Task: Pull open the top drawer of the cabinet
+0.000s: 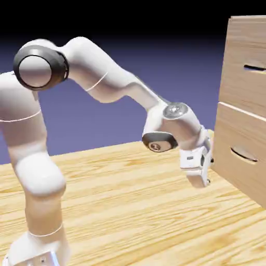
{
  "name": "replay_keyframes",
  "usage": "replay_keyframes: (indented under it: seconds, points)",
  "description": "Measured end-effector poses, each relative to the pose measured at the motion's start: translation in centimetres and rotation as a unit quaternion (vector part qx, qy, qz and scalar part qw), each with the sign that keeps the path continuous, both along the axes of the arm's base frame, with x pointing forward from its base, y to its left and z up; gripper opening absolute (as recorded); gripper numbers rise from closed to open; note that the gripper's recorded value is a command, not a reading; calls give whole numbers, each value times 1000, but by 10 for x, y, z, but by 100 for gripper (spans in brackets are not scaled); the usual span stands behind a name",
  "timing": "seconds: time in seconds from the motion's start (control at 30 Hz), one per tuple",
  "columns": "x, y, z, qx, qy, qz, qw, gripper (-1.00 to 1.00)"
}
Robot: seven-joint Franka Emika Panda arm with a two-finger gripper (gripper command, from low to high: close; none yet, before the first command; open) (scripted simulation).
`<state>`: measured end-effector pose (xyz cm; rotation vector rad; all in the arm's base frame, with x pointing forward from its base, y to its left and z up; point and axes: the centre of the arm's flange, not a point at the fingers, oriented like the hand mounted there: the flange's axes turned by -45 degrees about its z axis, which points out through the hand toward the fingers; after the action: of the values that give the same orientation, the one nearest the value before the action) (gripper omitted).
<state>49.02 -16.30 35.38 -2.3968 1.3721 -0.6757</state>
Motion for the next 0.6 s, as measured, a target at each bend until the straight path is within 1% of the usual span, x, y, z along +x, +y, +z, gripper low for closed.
replay_keyframes:
  seconds: [0.17, 0.3, 0.43, 0.6]
  points:
    - [14, -47, -25, 46, 9, -132, 990, 0]
    - [23, -82, -33, 66, -5, -228, 971, 0]
    - [35, -110, -26, 75, -39, -308, 948, 0]
    - [55, -130, 2, 81, -109, -377, 916, 0]
